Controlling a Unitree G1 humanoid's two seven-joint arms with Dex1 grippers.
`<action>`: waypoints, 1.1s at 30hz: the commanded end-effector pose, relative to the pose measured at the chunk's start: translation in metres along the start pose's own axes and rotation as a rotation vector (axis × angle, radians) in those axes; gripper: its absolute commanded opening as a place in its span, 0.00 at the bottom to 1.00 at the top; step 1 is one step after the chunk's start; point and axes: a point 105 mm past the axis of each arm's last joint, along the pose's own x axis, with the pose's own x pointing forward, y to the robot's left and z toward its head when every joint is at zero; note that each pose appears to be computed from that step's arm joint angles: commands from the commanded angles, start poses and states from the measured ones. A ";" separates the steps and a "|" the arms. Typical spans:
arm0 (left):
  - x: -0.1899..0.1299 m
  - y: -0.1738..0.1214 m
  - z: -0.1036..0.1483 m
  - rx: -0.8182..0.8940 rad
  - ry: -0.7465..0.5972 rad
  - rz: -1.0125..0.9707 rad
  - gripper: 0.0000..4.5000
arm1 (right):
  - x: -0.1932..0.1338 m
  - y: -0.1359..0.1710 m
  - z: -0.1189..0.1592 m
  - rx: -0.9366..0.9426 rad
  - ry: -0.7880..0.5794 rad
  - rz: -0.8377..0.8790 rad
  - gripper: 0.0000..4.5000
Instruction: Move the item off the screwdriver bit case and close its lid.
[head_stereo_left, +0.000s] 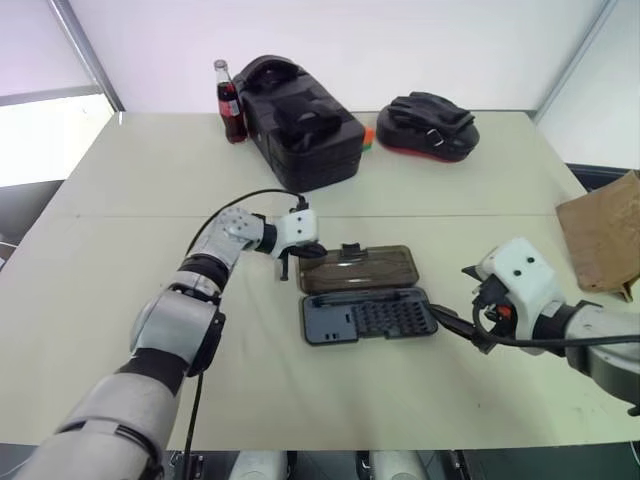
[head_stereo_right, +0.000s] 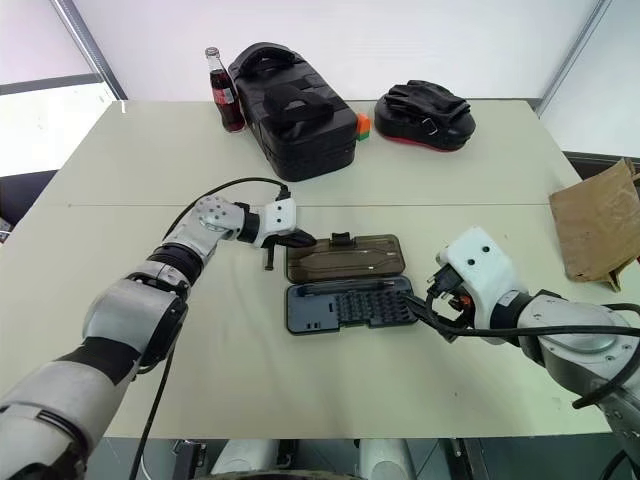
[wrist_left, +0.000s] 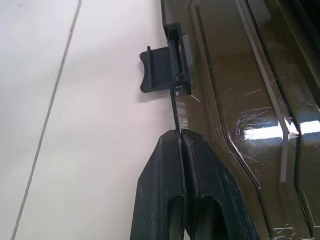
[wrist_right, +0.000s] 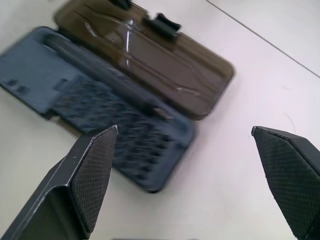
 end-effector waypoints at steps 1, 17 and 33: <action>-0.008 -0.005 -0.003 0.053 0.015 -0.051 0.00 | -0.002 -0.001 0.004 -0.017 -0.025 -0.007 1.00; -0.018 -0.021 -0.007 0.070 -0.060 -0.069 0.00 | -0.021 0.018 0.015 0.003 -0.107 0.128 1.00; -0.021 -0.022 -0.013 0.049 -0.043 -0.054 0.00 | -0.035 0.034 0.007 -0.025 -0.065 0.207 1.00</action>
